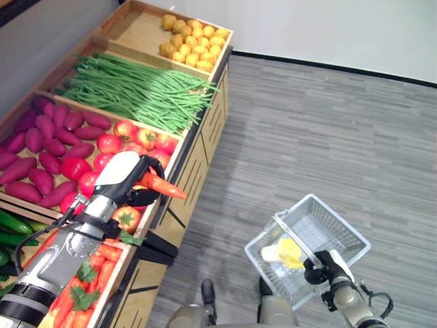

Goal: Get the vegetables into the basket

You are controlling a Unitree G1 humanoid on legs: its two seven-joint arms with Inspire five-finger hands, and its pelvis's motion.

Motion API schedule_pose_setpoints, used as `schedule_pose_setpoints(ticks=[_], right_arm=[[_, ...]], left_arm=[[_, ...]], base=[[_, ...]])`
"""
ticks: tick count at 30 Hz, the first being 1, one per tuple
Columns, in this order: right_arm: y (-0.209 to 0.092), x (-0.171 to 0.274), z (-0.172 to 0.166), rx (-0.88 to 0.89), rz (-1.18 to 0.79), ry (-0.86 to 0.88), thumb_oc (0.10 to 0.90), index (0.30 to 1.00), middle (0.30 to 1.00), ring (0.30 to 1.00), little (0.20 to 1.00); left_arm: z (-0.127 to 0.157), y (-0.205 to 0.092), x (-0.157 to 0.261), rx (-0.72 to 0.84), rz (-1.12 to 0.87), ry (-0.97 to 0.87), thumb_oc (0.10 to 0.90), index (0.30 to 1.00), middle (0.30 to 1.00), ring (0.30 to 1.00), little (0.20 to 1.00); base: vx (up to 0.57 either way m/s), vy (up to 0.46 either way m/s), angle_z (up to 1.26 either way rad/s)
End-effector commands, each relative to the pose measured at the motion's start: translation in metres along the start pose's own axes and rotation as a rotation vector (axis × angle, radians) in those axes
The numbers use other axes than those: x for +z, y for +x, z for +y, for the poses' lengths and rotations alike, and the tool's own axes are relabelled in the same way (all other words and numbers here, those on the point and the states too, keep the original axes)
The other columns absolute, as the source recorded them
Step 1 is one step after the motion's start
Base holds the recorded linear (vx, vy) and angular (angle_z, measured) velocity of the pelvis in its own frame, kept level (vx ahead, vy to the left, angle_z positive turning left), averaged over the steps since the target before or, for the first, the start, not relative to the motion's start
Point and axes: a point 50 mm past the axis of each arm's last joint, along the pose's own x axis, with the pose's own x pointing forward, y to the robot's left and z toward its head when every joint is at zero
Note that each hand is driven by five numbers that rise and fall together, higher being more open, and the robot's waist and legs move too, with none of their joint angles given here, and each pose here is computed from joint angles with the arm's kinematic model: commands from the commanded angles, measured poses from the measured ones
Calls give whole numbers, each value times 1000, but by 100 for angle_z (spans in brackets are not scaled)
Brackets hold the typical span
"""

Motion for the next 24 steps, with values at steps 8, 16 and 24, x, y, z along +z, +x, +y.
schedule_pose_setpoints(ticks=[8,16,24], right_arm=[[5,77,-48,-159,-364,-40,400,300,300,300,300],[-8,132,-83,-241,-609,-83,400,300,300,300,300],[-23,169,-93,-258,-775,-28,400,300,300,300,300]], left_arm=[[31,9,17,174,-114,-44,400,300,300,300,300],[19,22,33,134,-183,-96,400,300,300,300,300],[10,36,57,45,-311,-82,400,300,300,300,300]], base=[[33,-156,-29],[13,-61,-16],[4,8,-8]])
